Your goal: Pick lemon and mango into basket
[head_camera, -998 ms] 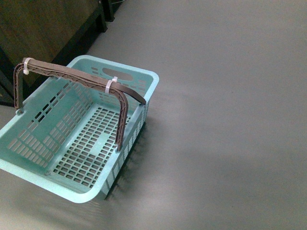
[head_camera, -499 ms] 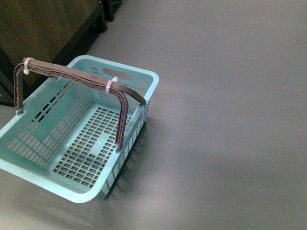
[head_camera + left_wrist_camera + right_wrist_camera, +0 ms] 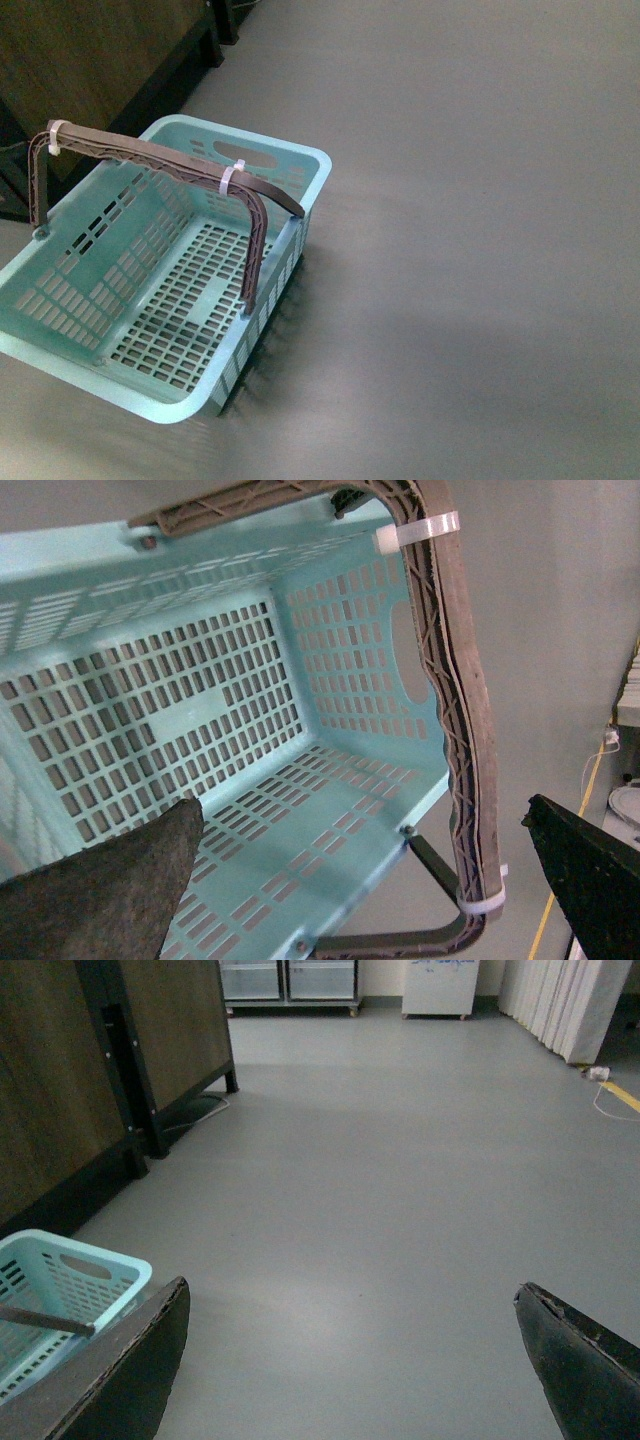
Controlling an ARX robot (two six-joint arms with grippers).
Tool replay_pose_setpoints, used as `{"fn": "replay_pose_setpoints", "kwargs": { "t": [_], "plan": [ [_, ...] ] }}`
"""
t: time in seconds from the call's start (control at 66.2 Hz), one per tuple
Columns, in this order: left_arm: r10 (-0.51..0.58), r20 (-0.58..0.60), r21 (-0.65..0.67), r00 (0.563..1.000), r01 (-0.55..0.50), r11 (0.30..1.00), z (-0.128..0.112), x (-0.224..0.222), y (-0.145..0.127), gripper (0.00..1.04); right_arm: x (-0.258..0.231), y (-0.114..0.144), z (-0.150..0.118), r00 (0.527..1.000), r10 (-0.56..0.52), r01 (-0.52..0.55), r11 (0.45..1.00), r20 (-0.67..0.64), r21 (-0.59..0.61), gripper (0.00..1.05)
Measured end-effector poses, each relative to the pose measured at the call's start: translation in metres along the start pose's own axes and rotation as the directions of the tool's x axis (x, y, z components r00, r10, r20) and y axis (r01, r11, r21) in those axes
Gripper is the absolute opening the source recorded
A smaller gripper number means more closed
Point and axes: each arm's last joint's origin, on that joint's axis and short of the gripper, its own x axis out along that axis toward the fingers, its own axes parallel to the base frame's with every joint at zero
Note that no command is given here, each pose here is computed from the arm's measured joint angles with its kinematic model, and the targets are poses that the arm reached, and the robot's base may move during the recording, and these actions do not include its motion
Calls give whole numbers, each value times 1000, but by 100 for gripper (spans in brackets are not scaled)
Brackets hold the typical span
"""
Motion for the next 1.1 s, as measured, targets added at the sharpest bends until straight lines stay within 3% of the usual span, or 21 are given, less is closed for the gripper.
{"fn": "replay_pose_setpoints", "kwargs": {
  "t": [0.257,0.756,0.862,0.907,1.104],
  "plan": [
    [-60,-48,-28,997,59,998,-10,61,-35,98,0,0,0,1000,0,0,1000,0,0,96],
    [-73,-44,-74,996,70,995,-23,127,-51,98,0,0,0,1000,0,0,1000,0,0,96],
    [-65,-34,-74,997,62,995,-26,130,-54,83,0,0,0,1000,0,0,1000,0,0,96],
    [-37,-31,-94,999,34,995,-27,132,-52,71,0,0,0,1000,0,0,1000,0,0,96],
    [-15,-5,-134,1000,14,991,-26,133,-48,35,0,0,0,1000,0,0,1000,0,0,96]
  ]
}}
